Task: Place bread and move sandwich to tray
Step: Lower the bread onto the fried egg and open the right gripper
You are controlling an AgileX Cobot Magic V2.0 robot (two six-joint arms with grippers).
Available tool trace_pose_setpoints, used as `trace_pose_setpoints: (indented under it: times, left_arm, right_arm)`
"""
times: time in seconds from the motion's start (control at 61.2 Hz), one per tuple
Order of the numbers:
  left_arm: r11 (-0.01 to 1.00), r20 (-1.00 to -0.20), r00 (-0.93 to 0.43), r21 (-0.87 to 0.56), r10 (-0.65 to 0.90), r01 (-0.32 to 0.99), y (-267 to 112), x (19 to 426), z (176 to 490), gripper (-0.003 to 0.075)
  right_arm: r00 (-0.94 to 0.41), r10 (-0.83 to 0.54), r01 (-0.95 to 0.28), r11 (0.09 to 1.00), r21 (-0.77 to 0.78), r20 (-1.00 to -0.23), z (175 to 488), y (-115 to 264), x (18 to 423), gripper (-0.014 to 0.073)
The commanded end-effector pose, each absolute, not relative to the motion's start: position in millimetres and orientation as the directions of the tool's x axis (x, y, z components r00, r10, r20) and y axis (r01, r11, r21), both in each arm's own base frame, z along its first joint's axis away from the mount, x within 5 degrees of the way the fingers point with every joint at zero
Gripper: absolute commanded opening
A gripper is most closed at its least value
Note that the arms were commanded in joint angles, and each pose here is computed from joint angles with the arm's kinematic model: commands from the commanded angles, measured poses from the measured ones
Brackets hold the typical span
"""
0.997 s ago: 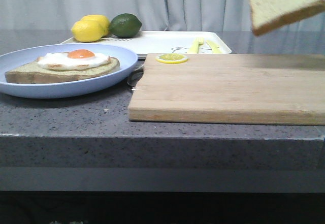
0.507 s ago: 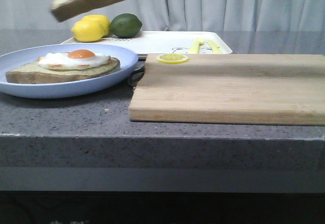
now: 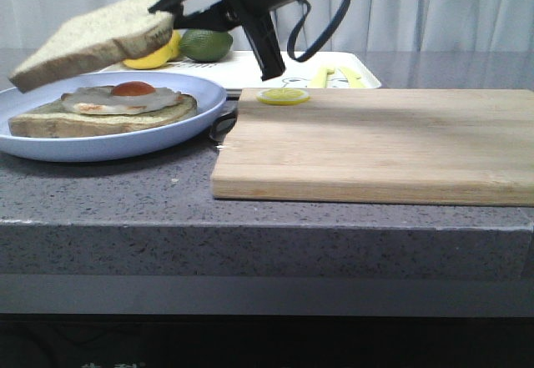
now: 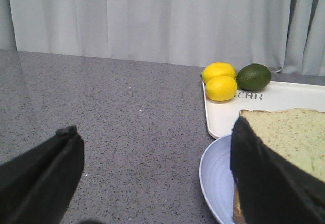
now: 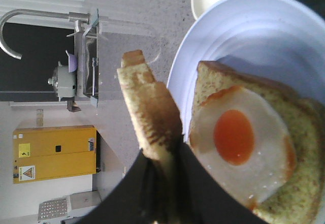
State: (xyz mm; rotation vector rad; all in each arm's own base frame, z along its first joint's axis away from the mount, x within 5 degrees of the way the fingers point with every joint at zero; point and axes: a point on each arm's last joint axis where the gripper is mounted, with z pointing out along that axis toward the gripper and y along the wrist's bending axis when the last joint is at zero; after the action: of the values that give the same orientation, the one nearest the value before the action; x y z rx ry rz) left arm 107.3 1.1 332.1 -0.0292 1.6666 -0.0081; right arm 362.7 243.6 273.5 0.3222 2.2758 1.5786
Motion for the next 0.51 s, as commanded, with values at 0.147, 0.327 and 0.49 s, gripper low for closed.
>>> trace_pose_setpoints:
  times: [0.147,0.327,0.49]
  left_arm:
    - [1.0,-1.0,0.006,-0.027,-0.027,-0.009,1,108,347,0.0568]
    - [1.0,-1.0,0.006,-0.027,-0.027,-0.009,1,108,347,0.0568]
    - [1.0,-1.0,0.006,-0.027,-0.027,-0.009,1,108,347,0.0568]
  right_arm:
    - [-0.912,0.352,-0.084,0.338,0.937,-0.209,295,241,356,-0.0004]
    - [-0.919,0.346,-0.057,0.36,0.931,-0.19,283,240,352,0.0125]
    - [-0.922,0.336,-0.059,0.365,0.929,-0.191,282,240,351,0.0221]
